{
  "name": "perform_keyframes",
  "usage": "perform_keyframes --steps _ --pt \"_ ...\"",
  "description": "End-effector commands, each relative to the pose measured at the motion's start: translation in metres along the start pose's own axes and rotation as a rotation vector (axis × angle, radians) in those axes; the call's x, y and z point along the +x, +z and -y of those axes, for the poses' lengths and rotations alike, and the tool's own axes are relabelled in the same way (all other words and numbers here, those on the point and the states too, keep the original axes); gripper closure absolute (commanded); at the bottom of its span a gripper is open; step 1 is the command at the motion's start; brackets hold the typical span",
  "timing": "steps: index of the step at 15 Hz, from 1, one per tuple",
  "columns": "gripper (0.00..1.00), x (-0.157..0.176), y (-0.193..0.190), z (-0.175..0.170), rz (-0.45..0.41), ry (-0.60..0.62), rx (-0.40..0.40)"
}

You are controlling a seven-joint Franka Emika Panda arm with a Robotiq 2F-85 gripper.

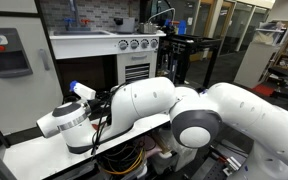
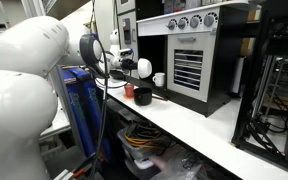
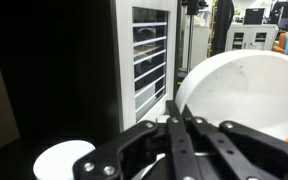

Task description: Pour the contents in the white bowl on the right into the black pot

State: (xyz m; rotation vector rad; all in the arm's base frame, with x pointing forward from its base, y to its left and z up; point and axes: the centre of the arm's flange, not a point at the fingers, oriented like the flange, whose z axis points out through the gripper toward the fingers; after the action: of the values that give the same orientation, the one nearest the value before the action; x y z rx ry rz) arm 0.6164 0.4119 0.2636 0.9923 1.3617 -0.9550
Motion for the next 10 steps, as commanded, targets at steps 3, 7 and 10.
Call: perform_keyframes --steps 3,7,10 --pt "0.99 0.0010 -0.0121 -0.0096 0.026 0.048 0.021" --pt "0.99 0.0032 -0.0112 -0.0079 0.041 0.067 0.020" --pt "0.99 0.0056 -0.0103 -0.0095 0.039 0.114 0.013"
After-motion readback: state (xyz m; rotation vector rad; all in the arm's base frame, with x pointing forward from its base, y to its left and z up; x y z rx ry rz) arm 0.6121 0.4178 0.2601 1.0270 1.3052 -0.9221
